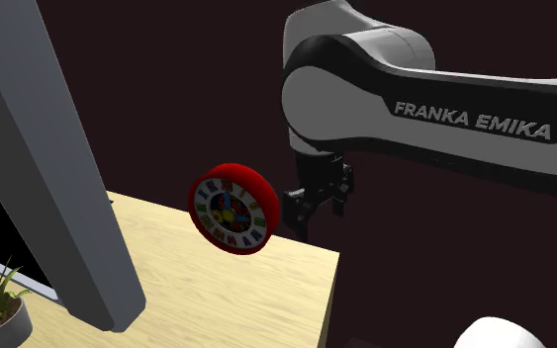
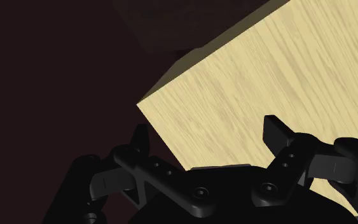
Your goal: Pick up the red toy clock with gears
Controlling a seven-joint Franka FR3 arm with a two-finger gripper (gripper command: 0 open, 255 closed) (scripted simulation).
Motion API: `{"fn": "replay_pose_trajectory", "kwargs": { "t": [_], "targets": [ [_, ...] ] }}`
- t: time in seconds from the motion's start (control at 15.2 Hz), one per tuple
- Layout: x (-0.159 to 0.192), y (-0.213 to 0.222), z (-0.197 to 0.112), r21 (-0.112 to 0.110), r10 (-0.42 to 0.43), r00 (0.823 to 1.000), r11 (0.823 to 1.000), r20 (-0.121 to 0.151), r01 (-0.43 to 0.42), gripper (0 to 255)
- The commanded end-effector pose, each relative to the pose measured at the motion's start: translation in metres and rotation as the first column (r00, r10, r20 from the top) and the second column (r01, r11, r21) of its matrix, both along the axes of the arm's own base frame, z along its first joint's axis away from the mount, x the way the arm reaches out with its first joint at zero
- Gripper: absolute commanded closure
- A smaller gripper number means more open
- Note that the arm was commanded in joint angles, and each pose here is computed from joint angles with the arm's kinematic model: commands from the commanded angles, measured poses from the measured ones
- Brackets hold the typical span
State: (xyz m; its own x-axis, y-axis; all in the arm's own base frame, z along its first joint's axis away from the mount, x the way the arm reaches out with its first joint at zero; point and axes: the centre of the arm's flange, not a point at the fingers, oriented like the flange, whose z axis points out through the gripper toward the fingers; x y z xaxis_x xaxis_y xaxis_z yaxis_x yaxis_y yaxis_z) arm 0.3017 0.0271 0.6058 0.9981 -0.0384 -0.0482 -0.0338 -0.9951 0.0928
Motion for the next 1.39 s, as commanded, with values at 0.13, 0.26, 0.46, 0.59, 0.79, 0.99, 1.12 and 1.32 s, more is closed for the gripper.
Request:
{"fn": "replay_pose_trajectory", "kwargs": {
  "t": [0.13, 0.26, 0.46, 0.59, 0.79, 0.99, 1.12, 1.32],
  "targets": [
    [0.024, 0.006, 0.012, 0.006, 0.038, 0.999, 0.999, -0.015, -0.038, 0],
    [0.049, 0.012, 0.023, 0.012, 0.076, 0.997, 0.997, -0.029, -0.076, 0],
    [0.085, 0.024, 0.040, 0.023, 0.133, 0.990, 0.991, -0.050, -0.132, 0],
    [0.109, 0.033, 0.051, 0.031, 0.171, 0.983, 0.985, -0.063, -0.169, 0],
    [0.145, 0.048, 0.067, 0.043, 0.227, 0.970, 0.974, -0.083, -0.224, 0],
    [0.180, 0.064, 0.082, 0.057, 0.283, 0.954, 0.959, -0.102, -0.278, 0],
    [0.198, 0.074, 0.090, 0.065, 0.312, 0.943, 0.950, -0.112, -0.307, 0],
    [0.198, 0.074, 0.074, 0.065, 0.312, 0.943, 0.950, -0.112, -0.307, 0]
  ]
}}
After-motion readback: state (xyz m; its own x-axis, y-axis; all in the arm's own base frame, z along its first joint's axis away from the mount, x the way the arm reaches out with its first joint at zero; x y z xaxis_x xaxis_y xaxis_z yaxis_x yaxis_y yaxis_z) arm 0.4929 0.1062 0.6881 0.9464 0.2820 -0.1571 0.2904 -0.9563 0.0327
